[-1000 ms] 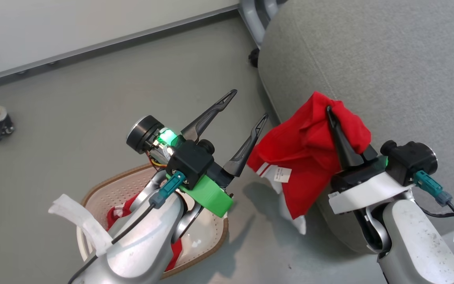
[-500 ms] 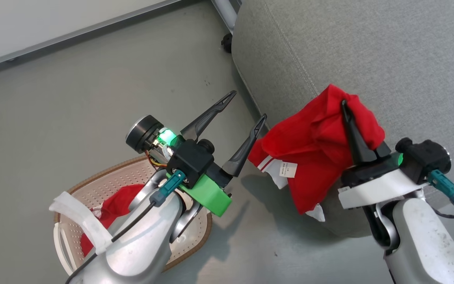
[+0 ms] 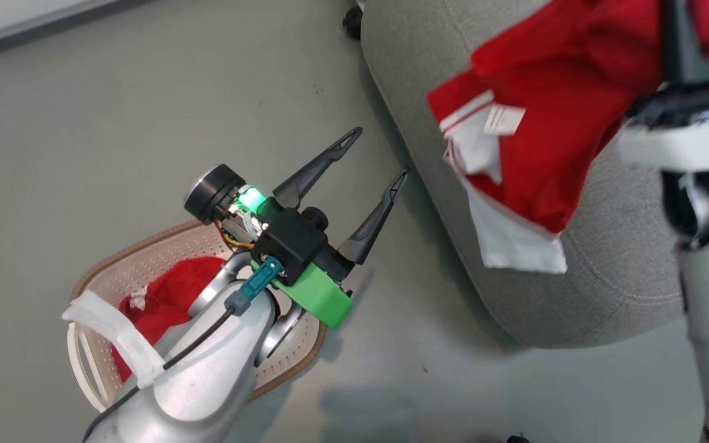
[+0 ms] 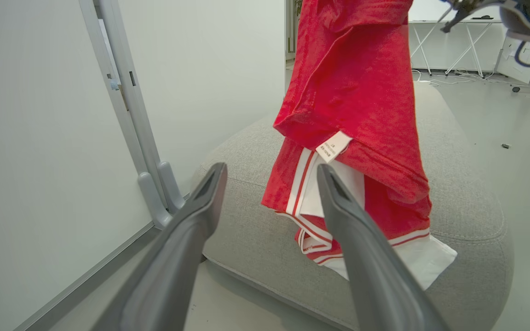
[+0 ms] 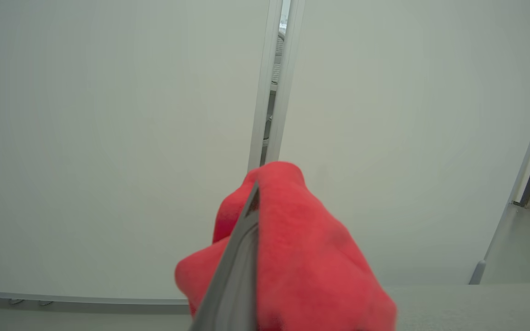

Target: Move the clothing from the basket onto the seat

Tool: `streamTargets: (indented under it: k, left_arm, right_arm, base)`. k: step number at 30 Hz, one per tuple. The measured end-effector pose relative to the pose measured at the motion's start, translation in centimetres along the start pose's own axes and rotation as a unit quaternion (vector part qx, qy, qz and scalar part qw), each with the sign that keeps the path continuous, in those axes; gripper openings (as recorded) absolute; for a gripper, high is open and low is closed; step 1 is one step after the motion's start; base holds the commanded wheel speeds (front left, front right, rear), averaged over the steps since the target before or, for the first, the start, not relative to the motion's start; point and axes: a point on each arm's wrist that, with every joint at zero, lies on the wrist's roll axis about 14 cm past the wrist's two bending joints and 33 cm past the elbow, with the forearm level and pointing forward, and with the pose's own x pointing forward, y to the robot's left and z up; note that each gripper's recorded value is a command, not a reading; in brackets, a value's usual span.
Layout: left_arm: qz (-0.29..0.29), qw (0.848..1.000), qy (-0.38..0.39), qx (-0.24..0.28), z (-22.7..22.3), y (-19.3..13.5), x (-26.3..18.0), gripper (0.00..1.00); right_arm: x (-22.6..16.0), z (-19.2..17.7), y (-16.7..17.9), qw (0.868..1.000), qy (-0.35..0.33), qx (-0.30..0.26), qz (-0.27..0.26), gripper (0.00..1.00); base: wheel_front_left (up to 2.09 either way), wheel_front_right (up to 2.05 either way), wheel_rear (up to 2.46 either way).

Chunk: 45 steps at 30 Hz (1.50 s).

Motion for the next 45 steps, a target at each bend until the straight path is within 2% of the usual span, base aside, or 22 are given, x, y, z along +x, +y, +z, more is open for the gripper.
streamTargets:
  k: [8,16,20,24,28,32,36,45]
  left_arm:
    - [0.002,1.0,0.016,-0.014,-3.1,1.8,0.1,1.0]
    - [0.001,0.999,0.026,-0.028,-6.1,3.1,0.2,1.0]
    - [0.002,0.999,0.036,-0.04,-7.8,3.4,0.1,1.0]
    - [0.003,0.998,0.045,-0.052,-9.3,3.6,-0.2,1.0]
    - [0.006,0.997,0.052,-0.06,-10.5,3.9,-0.4,1.0]
    - [0.009,0.996,0.056,-0.064,-11.3,4.2,-0.6,1.0]
    - [0.012,0.996,0.059,-0.064,-11.8,4.7,-0.7,1.0]
    - [0.017,0.995,0.067,-0.067,-12.7,5.1,-1.1,1.0]
  right_arm:
    - [6.4,3.1,-3.7,0.995,-0.073,-0.075,-0.01,0.0]
    - [11.7,3.9,-8.7,0.985,-0.09,-0.141,-0.039,0.0]
    - [14.0,3.5,-10.1,0.983,-0.088,-0.156,-0.048,0.0]
    - [15.0,0.9,-10.7,0.984,-0.064,-0.156,-0.055,0.0]
    - [14.6,-3.7,-10.3,0.988,-0.02,-0.141,-0.058,0.0]
    - [11.9,-9.9,-9.9,0.99,0.046,-0.11,-0.07,0.0]
    - [8.6,-14.8,-9.9,0.986,0.107,-0.099,-0.082,0.0]
    - [2.9,-21.7,-9.7,0.97,0.208,-0.065,-0.106,0.0]
  base:
    - [0.0,0.0,0.0]
    - [0.0,0.0,0.0]
    - [0.0,0.0,0.0]
    - [0.0,0.0,0.0]
    - [0.0,0.0,0.0]
    - [0.0,0.0,0.0]
    - [0.0,0.0,0.0]
    - [0.0,0.0,0.0]
